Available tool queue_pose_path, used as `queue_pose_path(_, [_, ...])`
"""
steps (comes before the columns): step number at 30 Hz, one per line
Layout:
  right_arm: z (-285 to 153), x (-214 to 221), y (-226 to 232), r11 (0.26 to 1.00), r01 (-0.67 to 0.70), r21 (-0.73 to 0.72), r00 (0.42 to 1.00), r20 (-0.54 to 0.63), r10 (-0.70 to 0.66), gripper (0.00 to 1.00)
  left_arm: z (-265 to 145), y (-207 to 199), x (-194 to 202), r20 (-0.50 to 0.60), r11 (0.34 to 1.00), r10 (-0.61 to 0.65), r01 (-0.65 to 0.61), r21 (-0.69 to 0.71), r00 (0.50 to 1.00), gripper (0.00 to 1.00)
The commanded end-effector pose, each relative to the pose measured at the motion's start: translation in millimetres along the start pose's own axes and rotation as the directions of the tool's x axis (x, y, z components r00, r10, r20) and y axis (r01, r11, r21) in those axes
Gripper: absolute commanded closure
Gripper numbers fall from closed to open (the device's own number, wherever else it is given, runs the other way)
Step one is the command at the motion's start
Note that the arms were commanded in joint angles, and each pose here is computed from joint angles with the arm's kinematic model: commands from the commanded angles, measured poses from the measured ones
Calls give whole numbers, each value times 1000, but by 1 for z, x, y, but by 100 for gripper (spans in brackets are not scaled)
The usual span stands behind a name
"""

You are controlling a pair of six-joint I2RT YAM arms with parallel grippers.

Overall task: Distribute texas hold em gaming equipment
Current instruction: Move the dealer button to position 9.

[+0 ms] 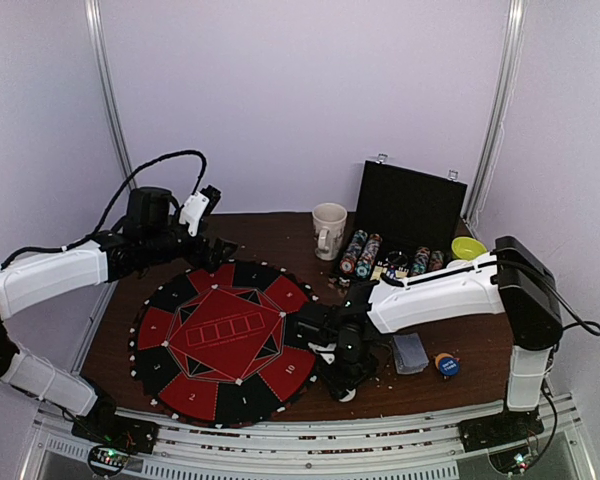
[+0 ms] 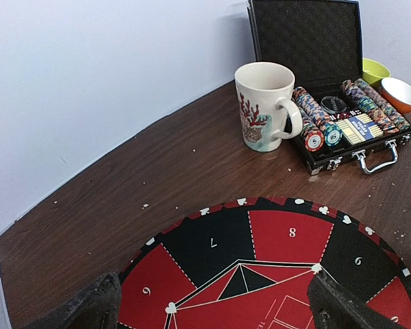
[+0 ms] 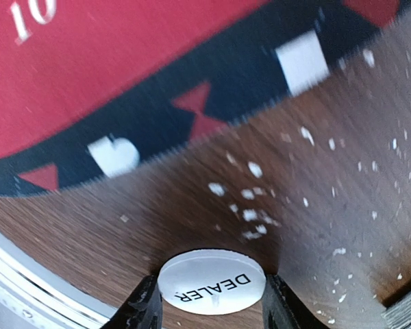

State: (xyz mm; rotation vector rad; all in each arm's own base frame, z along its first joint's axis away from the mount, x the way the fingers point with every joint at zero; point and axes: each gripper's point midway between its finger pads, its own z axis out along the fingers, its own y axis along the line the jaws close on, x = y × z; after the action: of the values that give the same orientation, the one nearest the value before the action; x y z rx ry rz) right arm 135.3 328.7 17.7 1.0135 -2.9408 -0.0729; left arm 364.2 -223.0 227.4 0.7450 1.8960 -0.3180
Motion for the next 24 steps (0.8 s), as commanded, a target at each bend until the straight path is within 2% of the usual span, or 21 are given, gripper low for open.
queue_pose_path(1, [1, -44, 20, 997, 53, -58, 989, 142, -44, 61, -6, 2, -14, 60, 1000, 24, -23, -16, 998, 2])
queue_pose_path(14, [-5, -53, 17, 996, 61, -68, 984, 173, -49, 62, -5, 2, -12, 56, 999, 31, -30, -21, 998, 2])
queue_pose_path(24, [-14, -77, 20, 995, 79, -64, 975, 215, -64, 63, -6, 4, -12, 56, 999, 37, -36, -31, 998, 2])
